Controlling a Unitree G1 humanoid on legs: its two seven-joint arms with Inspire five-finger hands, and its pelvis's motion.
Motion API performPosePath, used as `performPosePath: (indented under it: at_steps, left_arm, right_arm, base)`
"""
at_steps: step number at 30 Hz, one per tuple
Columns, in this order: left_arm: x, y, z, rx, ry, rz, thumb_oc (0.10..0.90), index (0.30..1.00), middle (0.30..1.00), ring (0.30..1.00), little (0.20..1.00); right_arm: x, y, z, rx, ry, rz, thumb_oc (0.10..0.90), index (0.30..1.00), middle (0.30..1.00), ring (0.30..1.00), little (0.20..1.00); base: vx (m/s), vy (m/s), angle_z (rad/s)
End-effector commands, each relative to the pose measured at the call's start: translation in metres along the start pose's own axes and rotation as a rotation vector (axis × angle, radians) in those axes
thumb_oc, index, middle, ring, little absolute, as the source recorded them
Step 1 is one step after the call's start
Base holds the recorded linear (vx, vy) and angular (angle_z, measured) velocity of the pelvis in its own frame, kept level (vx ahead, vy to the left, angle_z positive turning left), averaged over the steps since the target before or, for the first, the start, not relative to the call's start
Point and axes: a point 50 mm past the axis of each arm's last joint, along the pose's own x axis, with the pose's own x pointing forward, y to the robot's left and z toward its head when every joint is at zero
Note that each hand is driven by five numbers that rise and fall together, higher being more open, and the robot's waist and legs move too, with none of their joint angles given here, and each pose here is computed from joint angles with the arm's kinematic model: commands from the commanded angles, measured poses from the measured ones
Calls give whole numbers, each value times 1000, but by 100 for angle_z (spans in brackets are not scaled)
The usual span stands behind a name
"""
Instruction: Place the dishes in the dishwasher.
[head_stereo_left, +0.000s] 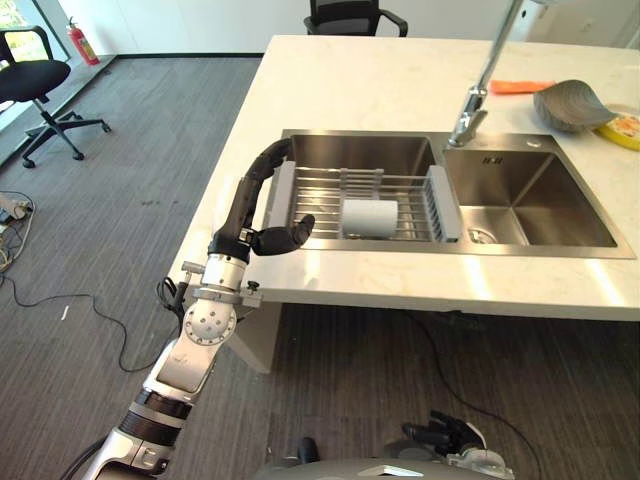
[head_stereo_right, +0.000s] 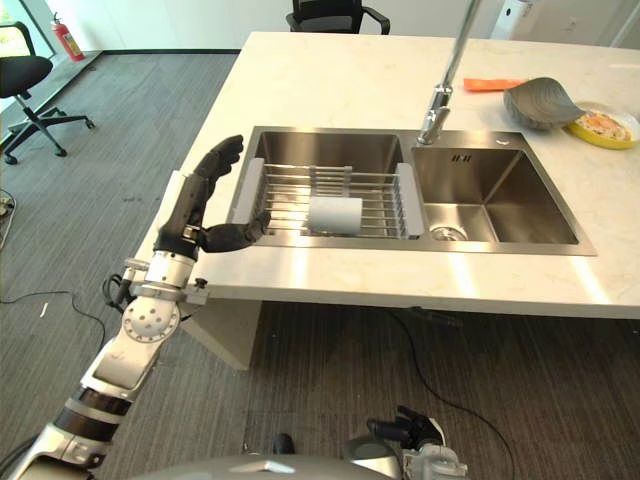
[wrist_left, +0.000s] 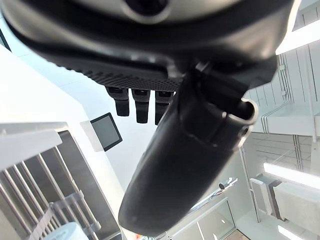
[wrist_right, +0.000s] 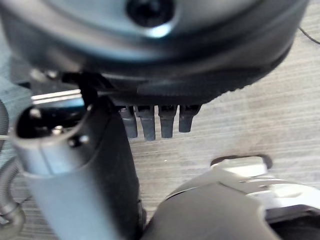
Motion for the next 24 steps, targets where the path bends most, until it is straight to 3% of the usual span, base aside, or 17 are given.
performPosePath:
  at_steps: [1, 4, 14, 24]
  left_arm:
    - [23, 10, 57, -9, -335, 35, 800, 900, 900, 900, 900]
    - [24, 0, 64, -60, -361, -4, 800, 900, 900, 900, 900]
    - [31, 1, 82, 176, -490, -113, 800, 900, 900, 900, 900]
    - [30, -14, 91, 305, -554, -337, 800, 900, 900, 900, 900]
  right_arm:
    - [4, 26, 28, -51, -101, 89, 800, 900, 900, 900, 900]
    - [4, 26, 24, -81, -87, 87, 800, 900, 900, 900, 900]
    - [8, 24, 44, -123, -139, 81, 800, 900, 900, 900, 900]
    - [4, 20, 6, -205, 5, 115, 800, 900, 900, 900, 900]
  base:
    - [44, -135, 71]
    - [51, -109, 76]
    - [17, -100, 5]
    - [7, -37, -17]
